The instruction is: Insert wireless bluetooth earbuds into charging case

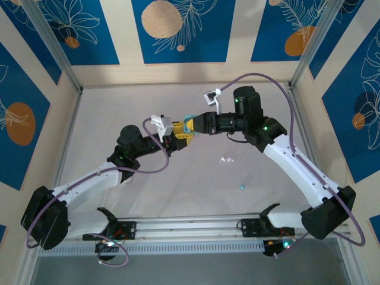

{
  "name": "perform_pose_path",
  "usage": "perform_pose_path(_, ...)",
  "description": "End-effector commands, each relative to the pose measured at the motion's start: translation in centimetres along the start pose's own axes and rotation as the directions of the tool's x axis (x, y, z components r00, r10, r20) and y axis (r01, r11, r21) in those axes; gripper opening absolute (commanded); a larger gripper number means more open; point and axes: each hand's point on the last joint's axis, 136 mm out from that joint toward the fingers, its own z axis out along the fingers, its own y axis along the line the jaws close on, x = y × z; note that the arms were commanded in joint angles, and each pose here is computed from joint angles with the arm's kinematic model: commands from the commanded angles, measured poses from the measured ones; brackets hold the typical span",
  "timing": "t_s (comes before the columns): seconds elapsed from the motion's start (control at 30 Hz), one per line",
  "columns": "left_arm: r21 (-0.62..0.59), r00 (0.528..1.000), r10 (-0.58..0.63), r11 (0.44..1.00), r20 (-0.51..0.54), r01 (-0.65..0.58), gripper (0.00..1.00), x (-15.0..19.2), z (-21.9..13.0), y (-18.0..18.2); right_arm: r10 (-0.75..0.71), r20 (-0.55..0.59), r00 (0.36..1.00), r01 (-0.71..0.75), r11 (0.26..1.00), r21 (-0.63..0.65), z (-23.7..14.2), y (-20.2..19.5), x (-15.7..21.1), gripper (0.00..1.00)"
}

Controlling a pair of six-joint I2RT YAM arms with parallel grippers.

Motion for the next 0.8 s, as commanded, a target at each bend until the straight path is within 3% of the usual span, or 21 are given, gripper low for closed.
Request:
perform_pose_path(0.0, 0.039, 0.998, 0.048, 0.998, 0.050, -0.050, 0.30, -1.7, 0.4, -1.0, -0.038, 0.013, 0.999, 0.037, 0.999, 0.032, 0.2, 0.1, -0.7, 0.21)
perform_pose_path(0.77, 0.044, 0.995, 0.052, 0.997, 0.088, -0.056, 0.30, -2.7, 0.4, -1.3, -0.078, 0.024, 0.997, 0.073, 0.983, 0.168, 0.6, -1.8, -0.7, 0.21)
